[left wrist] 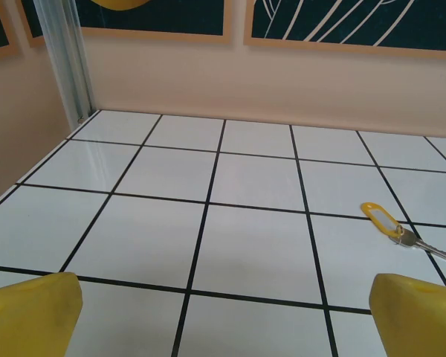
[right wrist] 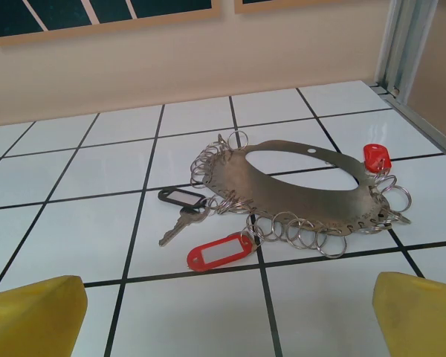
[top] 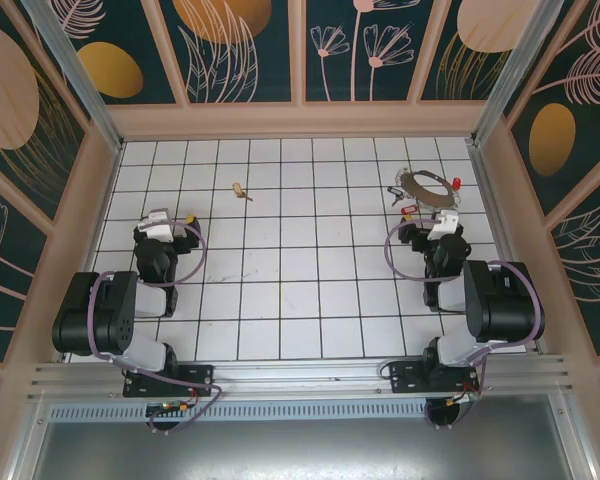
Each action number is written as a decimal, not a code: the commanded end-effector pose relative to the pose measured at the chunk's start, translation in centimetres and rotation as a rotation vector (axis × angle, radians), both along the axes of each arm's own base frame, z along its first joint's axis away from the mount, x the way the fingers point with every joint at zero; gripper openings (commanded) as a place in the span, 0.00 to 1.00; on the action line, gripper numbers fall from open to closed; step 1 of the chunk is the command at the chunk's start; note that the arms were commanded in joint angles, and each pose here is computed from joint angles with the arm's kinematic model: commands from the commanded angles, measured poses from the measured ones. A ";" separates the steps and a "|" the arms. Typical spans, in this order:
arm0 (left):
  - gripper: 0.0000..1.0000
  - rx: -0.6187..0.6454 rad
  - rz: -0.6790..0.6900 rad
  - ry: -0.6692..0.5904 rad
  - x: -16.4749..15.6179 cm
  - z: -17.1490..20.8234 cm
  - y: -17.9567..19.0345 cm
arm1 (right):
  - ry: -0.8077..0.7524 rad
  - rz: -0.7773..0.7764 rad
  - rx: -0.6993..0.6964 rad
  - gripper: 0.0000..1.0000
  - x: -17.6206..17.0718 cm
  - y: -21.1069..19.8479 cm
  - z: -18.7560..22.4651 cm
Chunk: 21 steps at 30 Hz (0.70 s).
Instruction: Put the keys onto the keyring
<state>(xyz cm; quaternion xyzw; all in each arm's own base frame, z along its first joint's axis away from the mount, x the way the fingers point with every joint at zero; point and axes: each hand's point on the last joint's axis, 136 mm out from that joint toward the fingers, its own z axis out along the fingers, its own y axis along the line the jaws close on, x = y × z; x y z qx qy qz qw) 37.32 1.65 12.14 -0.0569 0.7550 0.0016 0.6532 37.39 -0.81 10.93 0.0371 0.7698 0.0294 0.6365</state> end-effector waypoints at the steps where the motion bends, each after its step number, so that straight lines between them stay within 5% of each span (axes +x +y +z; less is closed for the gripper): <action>1: 0.99 0.012 -0.017 -0.047 0.5 1.4 -0.4 | -0.035 0.009 0.019 0.99 0.5 0.1 1.1; 21: 0.99 0.008 0.002 -0.047 0.5 1.4 -0.1 | -0.036 0.011 0.022 0.99 0.5 0.1 1.1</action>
